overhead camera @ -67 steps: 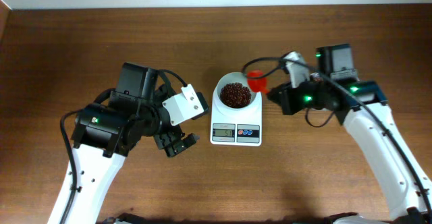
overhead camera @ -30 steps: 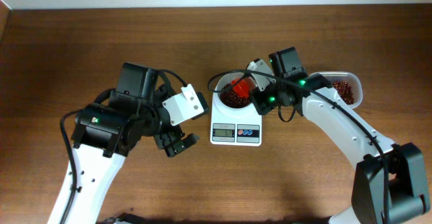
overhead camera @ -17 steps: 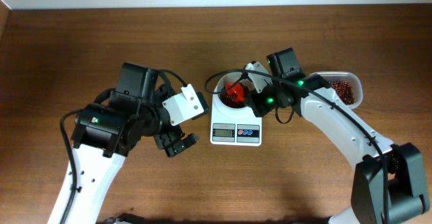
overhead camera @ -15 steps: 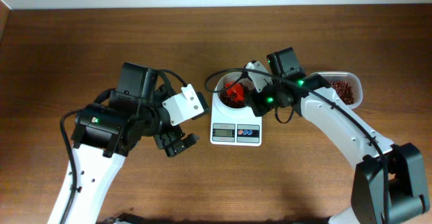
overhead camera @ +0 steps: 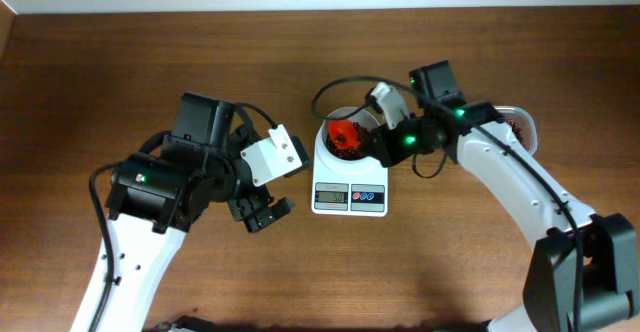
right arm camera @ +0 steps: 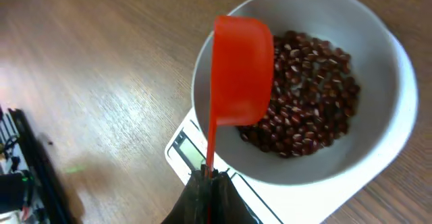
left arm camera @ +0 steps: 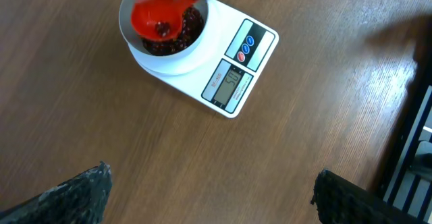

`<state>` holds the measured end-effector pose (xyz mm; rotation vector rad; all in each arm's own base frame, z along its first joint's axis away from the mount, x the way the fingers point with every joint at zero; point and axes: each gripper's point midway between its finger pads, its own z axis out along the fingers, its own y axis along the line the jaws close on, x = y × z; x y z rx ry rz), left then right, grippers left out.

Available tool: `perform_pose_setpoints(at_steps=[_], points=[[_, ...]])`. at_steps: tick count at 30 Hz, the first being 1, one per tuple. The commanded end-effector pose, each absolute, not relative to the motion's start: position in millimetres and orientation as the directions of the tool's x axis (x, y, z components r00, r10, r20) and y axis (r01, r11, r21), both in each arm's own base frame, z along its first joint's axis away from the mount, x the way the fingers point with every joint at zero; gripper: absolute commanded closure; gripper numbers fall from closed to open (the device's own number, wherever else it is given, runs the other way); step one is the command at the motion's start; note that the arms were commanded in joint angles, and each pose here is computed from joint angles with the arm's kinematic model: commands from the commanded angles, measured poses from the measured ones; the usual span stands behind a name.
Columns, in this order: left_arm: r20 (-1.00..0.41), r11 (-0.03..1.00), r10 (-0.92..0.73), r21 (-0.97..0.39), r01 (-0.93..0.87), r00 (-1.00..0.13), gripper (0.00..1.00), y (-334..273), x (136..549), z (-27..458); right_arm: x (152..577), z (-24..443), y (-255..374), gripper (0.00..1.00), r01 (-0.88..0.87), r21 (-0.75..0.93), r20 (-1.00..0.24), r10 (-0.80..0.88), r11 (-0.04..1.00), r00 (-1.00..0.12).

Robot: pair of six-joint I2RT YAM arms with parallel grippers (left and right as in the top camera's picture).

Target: Scoop and weigh 50g on scale

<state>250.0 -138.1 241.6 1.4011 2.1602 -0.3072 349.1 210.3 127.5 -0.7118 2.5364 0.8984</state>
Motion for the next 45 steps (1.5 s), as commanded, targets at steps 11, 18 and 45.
perform_pose_setpoints(at_steps=[11,18,45], points=[[-0.568,0.417,0.772,0.115,0.901,-0.285,0.01,-139,251,249,346,178,209,0.96,-0.609,0.493,-0.569,-0.299,0.622,-0.766],[-0.568,0.417,0.772,0.115,0.901,-0.285,0.01,-139,251,249,345,186,194,0.96,-0.582,0.500,-0.564,-0.269,0.642,-0.781],[-0.568,0.417,0.772,0.115,0.901,-0.285,0.01,-139,251,249,328,165,-75,0.96,0.064,-0.095,-0.366,0.025,0.993,-0.930]])
